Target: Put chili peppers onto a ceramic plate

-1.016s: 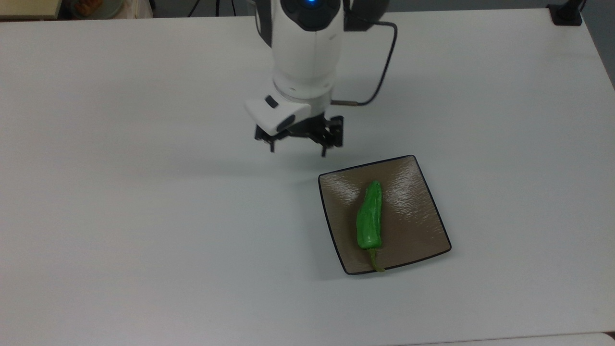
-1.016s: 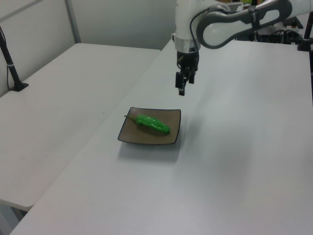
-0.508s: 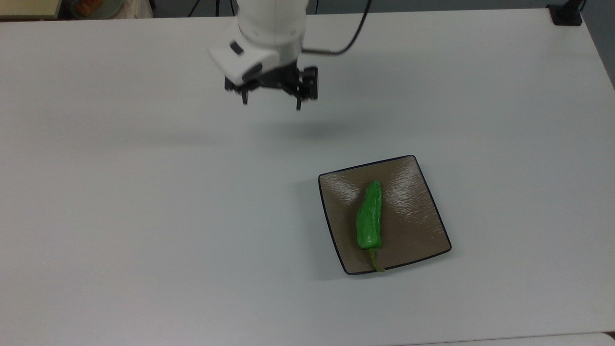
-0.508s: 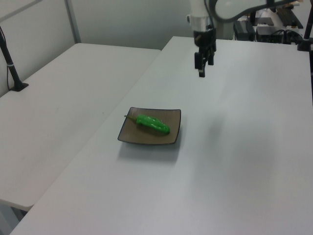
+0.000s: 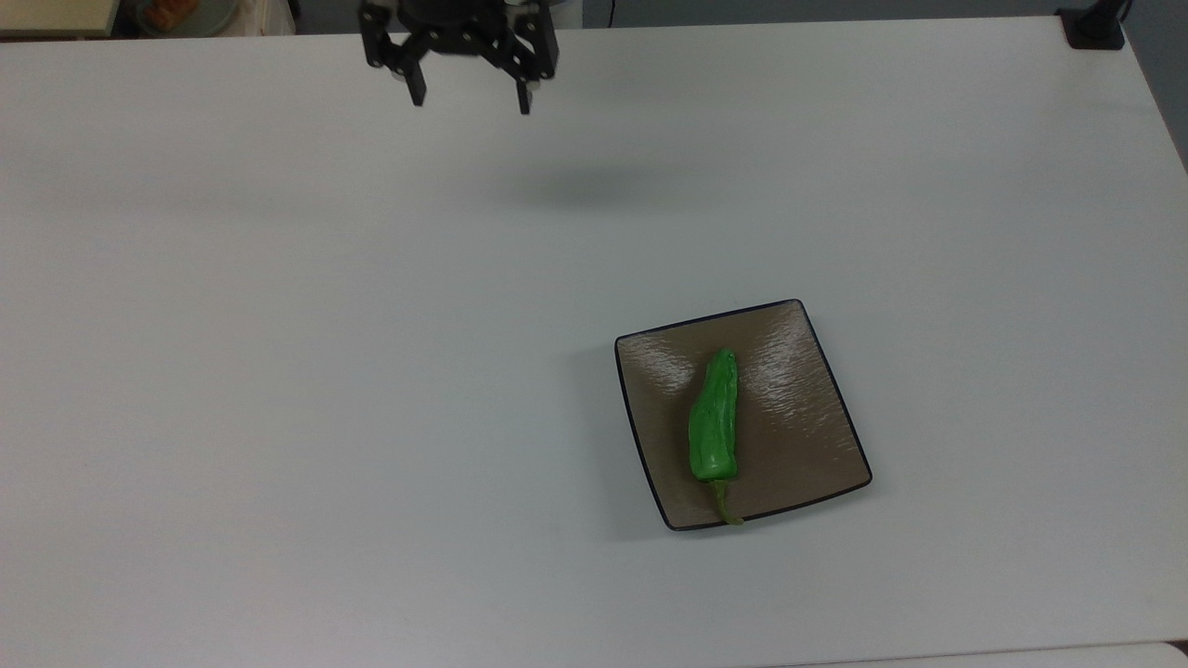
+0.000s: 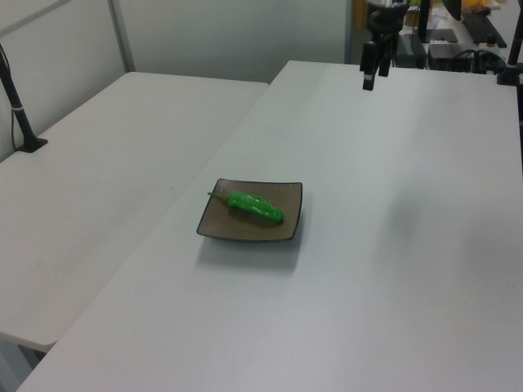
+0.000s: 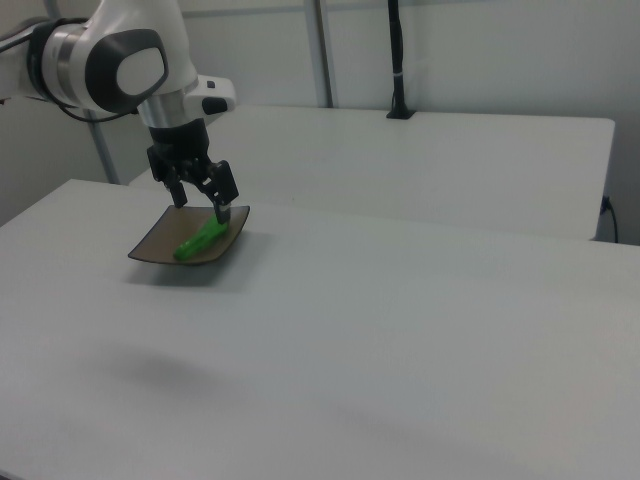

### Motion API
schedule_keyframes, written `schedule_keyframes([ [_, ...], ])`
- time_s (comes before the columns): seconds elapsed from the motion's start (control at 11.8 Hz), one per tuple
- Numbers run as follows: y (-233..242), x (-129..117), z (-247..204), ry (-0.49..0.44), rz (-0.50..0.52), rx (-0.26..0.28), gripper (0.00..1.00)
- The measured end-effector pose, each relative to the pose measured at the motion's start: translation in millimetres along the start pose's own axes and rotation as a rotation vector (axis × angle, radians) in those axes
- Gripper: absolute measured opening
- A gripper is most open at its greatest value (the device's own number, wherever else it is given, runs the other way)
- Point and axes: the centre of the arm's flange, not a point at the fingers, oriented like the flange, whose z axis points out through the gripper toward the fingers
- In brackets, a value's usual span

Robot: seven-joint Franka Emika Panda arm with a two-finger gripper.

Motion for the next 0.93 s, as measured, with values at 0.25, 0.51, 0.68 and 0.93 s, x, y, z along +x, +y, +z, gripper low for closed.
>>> schedule_keyframes([
  [0.25,13,-7,-9,0.012,0.015,0.004,1.0],
  [0.51,13,-9,-7,0.002,-0.015,0.0,1.0],
  [0.68,16,-13,-3,-0.033,-0.065,-0.044,1.0],
  [0.93,12,-15,-2,-0.046,-0.092,-0.069,1.0],
])
